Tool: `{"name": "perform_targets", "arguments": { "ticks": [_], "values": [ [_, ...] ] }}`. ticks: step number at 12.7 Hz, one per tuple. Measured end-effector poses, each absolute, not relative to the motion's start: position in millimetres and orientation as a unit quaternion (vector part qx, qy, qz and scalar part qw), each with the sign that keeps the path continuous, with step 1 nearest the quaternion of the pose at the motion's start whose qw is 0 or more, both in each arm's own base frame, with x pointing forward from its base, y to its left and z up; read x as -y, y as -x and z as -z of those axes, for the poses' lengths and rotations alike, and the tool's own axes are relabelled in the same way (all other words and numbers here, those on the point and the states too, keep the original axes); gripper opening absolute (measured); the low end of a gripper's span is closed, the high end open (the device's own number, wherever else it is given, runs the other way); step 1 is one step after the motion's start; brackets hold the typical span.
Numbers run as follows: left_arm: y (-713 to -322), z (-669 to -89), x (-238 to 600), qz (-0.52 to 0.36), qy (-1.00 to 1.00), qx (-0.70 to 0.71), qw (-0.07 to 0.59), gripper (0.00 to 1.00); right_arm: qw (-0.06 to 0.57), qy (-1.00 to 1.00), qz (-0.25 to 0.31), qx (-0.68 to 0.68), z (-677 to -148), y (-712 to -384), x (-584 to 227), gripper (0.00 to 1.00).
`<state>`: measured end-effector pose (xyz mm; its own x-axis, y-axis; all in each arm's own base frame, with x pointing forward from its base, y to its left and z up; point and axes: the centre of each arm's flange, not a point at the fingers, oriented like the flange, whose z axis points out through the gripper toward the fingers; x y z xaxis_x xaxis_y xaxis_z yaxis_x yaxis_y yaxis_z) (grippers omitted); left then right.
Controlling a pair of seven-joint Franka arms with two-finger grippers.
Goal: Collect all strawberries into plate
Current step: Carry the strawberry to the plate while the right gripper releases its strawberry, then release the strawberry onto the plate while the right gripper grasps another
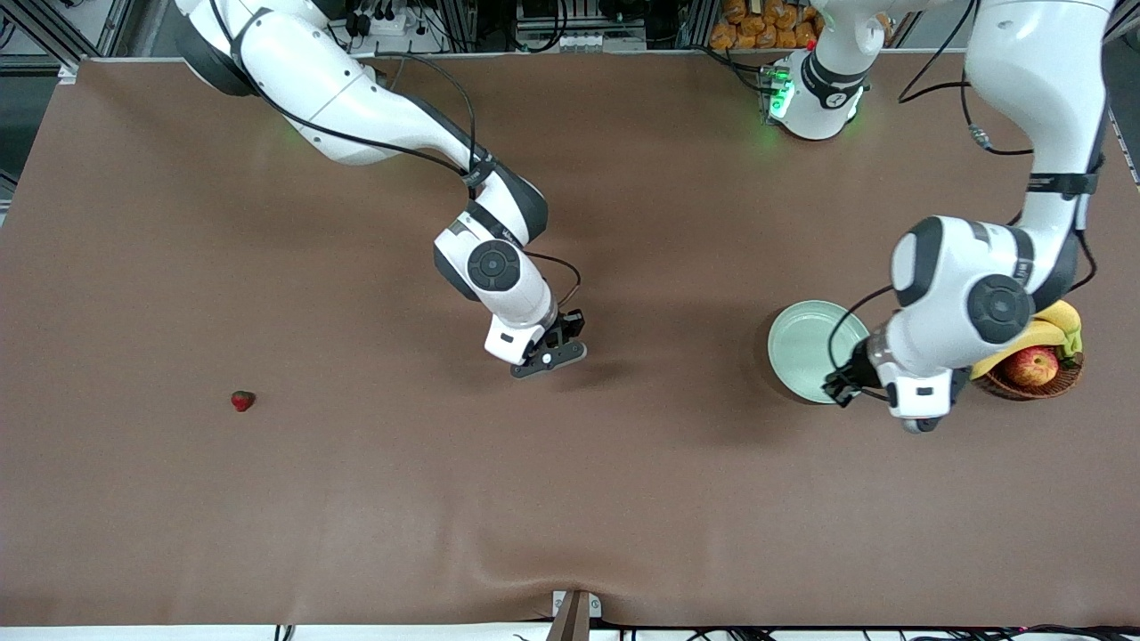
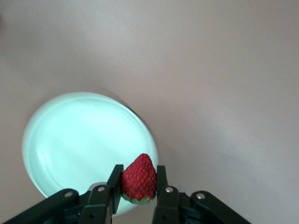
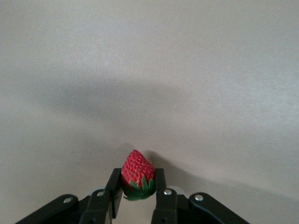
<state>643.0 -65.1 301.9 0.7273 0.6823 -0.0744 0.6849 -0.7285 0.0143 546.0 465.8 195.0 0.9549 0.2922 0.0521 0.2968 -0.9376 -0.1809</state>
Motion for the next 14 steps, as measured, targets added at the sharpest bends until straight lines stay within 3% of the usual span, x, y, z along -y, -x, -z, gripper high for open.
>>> {"name": "perform_targets", "arguments": {
  "ticks": [1, 3, 6, 8, 11, 14],
  "values": [
    [-639, -285, 42, 0.042, -0.934, -0.355, 0.018, 0.33, 0.095, 0.984, 0.012, 0.150, -194, -546, -467, 0.39],
    [-629, -246, 27, 0.045, -0.939, -0.341, 0.024, 0.33, 0.098, 0.984, 0.020, 0.148, -200, -552, -468, 0.62],
    [-610, -211, 49, 0.055, -0.944, -0.324, 0.027, 0.33, 0.096, 0.987, 0.041, 0.121, -227, -588, -439, 0.96],
    [-605, -206, 59, 0.061, -0.946, -0.316, 0.025, 0.33, 0.075, 0.993, 0.037, 0.086, -264, -622, -386, 1.00],
    [-605, -213, 60, 0.055, -0.947, -0.315, 0.026, 0.61, 0.047, 0.998, 0.035, 0.040, -326, -667, -281, 1.00],
    [-610, -263, 79, 0.048, -0.953, -0.297, 0.027, 0.93, 0.025, 0.999, 0.011, -0.020, -349, -687, -189, 1.00]
  ]
}}
